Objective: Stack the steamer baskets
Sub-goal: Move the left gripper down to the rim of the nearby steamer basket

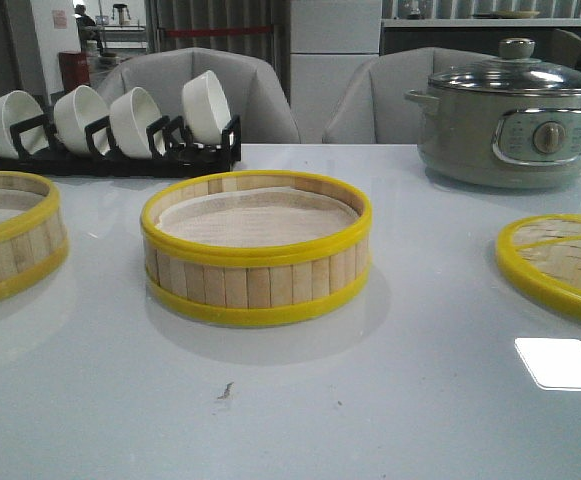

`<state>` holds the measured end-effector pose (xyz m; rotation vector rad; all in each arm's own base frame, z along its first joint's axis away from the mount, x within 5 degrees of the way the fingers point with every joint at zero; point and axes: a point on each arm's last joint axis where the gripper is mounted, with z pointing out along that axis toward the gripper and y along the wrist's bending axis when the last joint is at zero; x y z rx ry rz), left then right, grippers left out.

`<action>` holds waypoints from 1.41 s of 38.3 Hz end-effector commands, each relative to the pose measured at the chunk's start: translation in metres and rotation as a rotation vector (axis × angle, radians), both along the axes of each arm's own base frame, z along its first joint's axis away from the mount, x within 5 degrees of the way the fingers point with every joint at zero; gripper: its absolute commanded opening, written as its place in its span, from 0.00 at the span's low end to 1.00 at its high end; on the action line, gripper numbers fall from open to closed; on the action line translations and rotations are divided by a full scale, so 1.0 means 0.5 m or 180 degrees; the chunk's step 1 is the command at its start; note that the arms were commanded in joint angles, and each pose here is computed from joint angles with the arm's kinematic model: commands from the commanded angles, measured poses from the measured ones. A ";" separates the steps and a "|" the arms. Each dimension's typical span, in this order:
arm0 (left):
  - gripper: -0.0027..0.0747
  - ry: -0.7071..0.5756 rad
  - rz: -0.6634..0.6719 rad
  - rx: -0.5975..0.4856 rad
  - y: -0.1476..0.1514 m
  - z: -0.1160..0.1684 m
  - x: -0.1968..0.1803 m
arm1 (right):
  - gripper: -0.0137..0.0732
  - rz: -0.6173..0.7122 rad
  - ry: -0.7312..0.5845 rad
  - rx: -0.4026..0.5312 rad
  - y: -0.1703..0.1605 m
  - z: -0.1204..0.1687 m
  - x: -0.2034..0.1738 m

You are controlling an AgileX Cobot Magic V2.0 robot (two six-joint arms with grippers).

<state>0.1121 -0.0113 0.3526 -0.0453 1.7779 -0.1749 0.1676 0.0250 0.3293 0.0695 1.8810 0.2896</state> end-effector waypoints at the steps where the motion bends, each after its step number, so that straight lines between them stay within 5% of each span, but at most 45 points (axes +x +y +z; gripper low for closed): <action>1: 0.15 -0.0333 -0.0048 0.0038 -0.003 0.034 0.002 | 0.22 -0.0043 -0.0349 -0.0036 -0.003 0.037 0.003; 8: 0.15 0.0180 -0.0042 -0.0007 -0.006 0.004 0.015 | 0.23 0.0003 -0.0174 -0.0197 -0.004 0.026 0.001; 16: 0.15 0.0455 -0.0049 -0.0029 -0.012 -0.018 0.052 | 0.58 0.0018 -0.0183 -0.0414 -0.006 0.025 0.001; 24: 0.17 0.0370 -0.0076 -0.0002 -0.019 -0.025 0.097 | 0.57 0.0021 -0.0184 -0.0453 -0.007 0.024 0.001; 33: 0.58 0.0592 -0.0461 0.0265 -0.070 -0.041 0.179 | 0.57 0.0020 -0.0187 -0.0452 -0.007 0.024 0.001; 54: 0.58 0.1348 -0.0491 0.0427 -0.141 -0.126 0.474 | 0.57 0.0041 -0.0051 -0.0472 -0.007 0.017 -0.002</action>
